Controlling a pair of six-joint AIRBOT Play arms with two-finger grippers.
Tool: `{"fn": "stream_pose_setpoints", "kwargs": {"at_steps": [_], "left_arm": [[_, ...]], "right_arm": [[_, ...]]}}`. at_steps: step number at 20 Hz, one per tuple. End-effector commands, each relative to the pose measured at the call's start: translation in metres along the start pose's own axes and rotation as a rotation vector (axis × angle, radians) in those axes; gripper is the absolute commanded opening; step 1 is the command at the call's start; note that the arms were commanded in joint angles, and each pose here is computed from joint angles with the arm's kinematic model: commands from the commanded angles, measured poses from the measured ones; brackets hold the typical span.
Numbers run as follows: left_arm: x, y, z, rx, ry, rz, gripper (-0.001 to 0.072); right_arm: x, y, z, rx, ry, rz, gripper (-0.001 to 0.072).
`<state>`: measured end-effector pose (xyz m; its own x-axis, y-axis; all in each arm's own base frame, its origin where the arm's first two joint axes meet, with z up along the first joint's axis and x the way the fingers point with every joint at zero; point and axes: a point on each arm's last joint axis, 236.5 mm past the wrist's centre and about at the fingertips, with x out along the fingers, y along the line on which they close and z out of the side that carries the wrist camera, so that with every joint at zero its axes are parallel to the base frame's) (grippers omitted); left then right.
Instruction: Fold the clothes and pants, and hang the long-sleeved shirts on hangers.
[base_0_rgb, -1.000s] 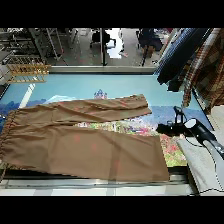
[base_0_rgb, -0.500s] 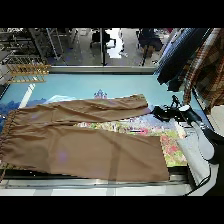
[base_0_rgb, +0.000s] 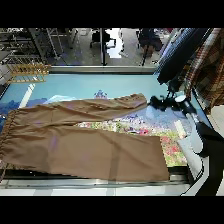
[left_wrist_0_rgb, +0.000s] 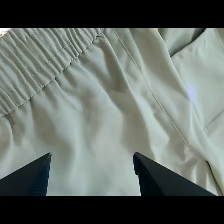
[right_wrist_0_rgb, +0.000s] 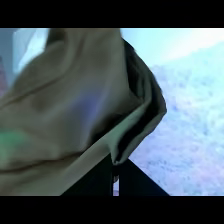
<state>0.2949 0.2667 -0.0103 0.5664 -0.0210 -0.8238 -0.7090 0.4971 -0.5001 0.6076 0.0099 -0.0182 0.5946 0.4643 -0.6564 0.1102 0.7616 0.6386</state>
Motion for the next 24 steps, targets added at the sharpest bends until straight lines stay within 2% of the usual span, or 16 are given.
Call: {"fn": "stream_pose_setpoints", "kwargs": {"at_steps": [1, 2, 5, 15, 17, 18, 19, 24], "left_arm": [[0.0, 0.0, 0.0, 0.004, 0.002, 0.0, 0.0559], [0.0, 0.0, 0.0, 0.004, 0.002, 0.0, 0.0559], [0.0, 0.008, -0.002, 0.024, 0.01, 0.034, 0.0559], [-0.002, 0.034, -0.006, 0.088, 0.035, 0.143, 0.0559], [-0.002, 0.035, -0.006, 0.09, 0.034, 0.147, 0.056], [-0.003, 0.038, -0.006, 0.097, 0.034, 0.158, 0.056], [-0.004, 0.042, -0.006, 0.106, 0.038, 0.174, 0.0562], [-0.013, 0.078, -0.005, 0.159, 0.05, 0.332, 0.0562]], "right_arm": [[-0.075, 0.07, 0.045, -0.267, -0.057, -0.011, 0.002], [-0.094, 0.067, 0.041, -0.318, -0.03, -0.083, 0.002], [-0.117, 0.016, -0.023, -0.296, 0.214, -0.265, 0.0021], [-0.118, -0.058, -0.177, -0.112, 0.734, -0.348, 0.0026], [-0.116, -0.067, -0.193, -0.093, 0.774, -0.354, 0.0116], [-0.117, -0.073, -0.199, -0.077, 0.785, -0.362, 0.0259], [-0.121, -0.077, -0.203, -0.058, 0.79, -0.363, 0.0368], [-0.182, -0.094, -0.249, 0.11, 0.659, -0.356, 0.0365]]}}
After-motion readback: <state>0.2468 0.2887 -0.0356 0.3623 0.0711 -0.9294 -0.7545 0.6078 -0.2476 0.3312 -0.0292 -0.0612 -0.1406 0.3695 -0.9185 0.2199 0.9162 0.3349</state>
